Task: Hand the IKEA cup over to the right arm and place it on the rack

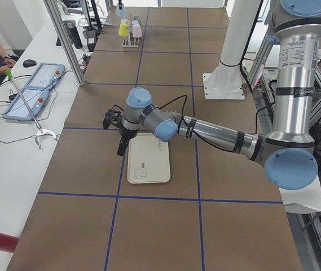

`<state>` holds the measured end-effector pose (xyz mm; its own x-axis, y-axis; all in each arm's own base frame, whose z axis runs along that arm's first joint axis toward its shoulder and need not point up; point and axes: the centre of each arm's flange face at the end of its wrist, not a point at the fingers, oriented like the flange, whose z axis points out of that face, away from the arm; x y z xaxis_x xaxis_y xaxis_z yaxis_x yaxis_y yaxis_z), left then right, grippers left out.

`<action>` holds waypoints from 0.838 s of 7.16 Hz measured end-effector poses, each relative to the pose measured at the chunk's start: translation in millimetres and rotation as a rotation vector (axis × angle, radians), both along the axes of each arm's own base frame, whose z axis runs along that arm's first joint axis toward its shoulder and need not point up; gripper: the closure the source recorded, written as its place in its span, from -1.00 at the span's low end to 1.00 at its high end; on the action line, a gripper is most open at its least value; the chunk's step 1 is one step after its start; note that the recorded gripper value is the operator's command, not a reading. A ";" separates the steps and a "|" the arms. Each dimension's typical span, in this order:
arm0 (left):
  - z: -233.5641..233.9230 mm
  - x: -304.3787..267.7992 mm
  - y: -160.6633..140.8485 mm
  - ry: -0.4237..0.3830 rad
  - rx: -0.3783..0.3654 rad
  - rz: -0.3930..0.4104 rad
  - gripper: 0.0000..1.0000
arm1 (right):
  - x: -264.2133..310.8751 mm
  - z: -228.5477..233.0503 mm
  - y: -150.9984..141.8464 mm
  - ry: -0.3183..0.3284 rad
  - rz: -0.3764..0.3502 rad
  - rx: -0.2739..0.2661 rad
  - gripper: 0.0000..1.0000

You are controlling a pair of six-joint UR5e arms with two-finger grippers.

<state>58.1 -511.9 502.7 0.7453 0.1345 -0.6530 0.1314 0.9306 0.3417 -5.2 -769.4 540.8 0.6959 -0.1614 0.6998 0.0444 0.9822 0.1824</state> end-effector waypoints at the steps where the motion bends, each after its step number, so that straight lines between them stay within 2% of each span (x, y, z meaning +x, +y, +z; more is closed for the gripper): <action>1: -1.2 0.3 0.2 0.002 0.000 -0.001 -1.00 | 3.7 -2.5 -3.3 -0.004 0.000 0.004 0.55; 3: -2.7 0.8 0.4 0.003 0.001 -0.003 -1.00 | 11.1 -5.5 -5.2 -0.009 0.001 0.013 0.55; 6: -7.5 1.3 1.0 0.014 -0.003 -0.014 -1.00 | 6.4 -18.6 -3.2 -0.073 -0.016 -0.010 0.55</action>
